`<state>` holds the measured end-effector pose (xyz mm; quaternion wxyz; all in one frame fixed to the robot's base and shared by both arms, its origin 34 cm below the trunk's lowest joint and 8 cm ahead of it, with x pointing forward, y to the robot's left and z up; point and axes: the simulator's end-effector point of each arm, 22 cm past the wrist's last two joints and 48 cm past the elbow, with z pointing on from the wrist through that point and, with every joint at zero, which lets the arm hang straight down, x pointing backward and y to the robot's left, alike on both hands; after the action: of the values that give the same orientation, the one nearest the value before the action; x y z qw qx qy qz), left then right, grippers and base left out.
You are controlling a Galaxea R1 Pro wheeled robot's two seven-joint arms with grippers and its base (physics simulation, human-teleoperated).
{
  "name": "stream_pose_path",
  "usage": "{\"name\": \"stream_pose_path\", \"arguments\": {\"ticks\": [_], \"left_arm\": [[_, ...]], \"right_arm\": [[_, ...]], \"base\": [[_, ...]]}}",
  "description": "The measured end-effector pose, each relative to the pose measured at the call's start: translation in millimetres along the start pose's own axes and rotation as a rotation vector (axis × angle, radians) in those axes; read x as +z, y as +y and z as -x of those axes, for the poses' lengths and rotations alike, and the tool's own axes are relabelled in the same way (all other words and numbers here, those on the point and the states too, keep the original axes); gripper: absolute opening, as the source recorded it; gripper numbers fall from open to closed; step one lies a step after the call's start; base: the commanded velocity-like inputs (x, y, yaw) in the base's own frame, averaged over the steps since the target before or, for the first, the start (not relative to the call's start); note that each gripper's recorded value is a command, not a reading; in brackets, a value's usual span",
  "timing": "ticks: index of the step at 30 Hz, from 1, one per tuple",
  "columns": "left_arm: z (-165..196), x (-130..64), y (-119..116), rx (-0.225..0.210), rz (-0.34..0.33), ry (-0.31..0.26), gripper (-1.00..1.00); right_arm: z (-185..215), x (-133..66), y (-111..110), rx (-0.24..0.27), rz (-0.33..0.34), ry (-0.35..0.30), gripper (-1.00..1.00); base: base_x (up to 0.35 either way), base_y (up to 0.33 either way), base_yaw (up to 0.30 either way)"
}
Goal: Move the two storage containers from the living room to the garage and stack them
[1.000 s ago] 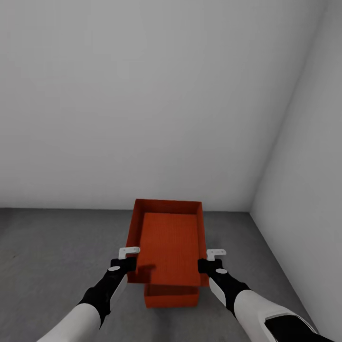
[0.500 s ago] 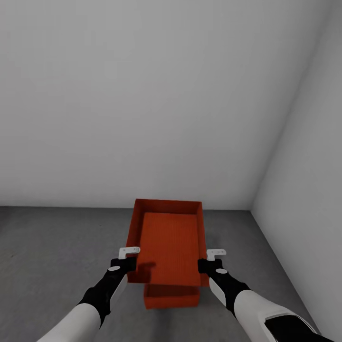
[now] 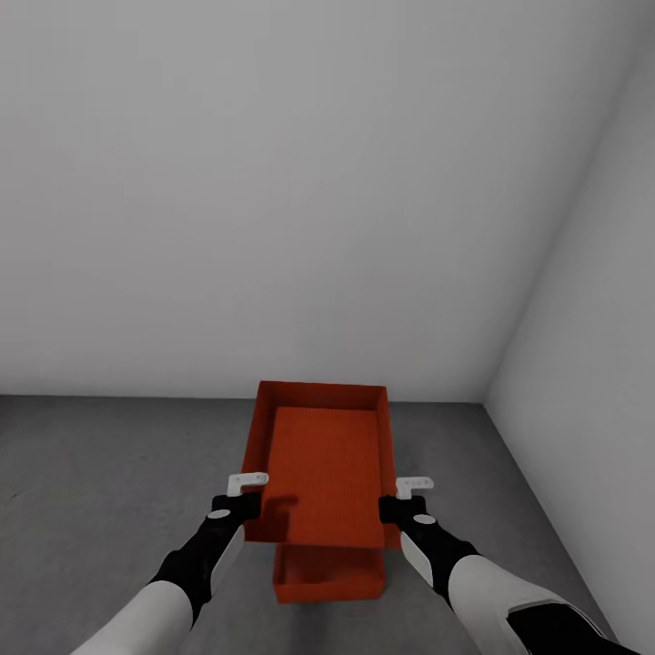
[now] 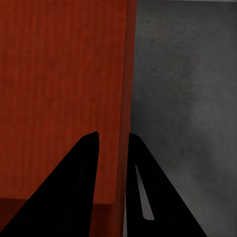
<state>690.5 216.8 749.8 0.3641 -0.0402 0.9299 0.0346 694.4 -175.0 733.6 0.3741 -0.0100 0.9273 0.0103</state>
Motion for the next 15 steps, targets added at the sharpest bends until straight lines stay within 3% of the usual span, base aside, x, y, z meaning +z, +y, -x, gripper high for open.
{"name": "stream_pose_path", "arguments": {"ticks": [15], "left_arm": [[-12,6.5,0,0.004,0.001,0.021,-1.0]], "right_arm": [[-13,6.2,0,0.002,0.001,0.021,-1.0]], "base": [[0.03,0.0,0.0]]}}
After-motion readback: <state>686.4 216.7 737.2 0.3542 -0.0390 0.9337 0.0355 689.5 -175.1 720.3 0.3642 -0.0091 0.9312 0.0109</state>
